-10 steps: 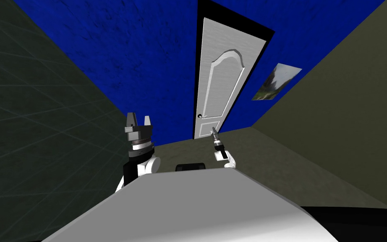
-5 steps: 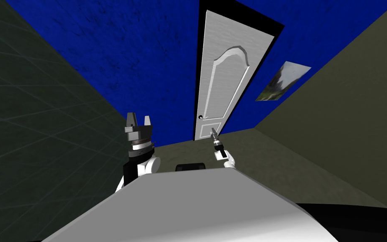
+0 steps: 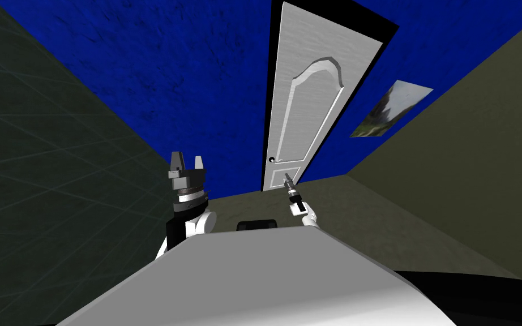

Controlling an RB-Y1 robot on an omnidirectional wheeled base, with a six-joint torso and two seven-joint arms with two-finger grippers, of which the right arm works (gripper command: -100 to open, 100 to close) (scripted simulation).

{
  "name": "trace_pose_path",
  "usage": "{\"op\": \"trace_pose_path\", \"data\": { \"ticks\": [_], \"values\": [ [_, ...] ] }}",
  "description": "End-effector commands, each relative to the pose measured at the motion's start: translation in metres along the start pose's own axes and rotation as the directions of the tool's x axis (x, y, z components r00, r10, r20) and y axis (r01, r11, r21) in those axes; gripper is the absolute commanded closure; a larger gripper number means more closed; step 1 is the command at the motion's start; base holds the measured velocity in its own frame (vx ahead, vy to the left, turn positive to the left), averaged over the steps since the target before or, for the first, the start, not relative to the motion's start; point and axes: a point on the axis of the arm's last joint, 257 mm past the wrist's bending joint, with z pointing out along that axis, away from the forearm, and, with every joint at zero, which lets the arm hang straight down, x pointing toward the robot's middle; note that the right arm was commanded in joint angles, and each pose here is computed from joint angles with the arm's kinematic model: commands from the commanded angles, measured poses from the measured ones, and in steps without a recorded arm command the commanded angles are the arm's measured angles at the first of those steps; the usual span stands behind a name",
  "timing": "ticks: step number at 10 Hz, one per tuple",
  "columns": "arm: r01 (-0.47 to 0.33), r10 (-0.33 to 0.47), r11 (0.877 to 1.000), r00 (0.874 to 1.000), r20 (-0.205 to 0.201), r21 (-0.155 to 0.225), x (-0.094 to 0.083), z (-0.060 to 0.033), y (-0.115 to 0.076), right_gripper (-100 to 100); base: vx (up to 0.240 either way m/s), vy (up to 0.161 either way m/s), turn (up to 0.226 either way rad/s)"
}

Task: Pull the door open

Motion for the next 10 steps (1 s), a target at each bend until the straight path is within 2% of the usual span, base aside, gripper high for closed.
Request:
{"op": "trace_pose_path", "data": {
  "ticks": [1, 10],
  "values": [
    [-0.004, 0.004, 1.0, 1.0, -0.004, 0.015, -0.002, 0.001, -0.009, -100, 0.093, -0.009, 0.026],
    [-0.017, 0.019, 0.996, 1.0, -0.018, 0.083, -0.01, 0.0025, -0.041, -100, 0.088, -0.011, 0.023]
  ]
}}
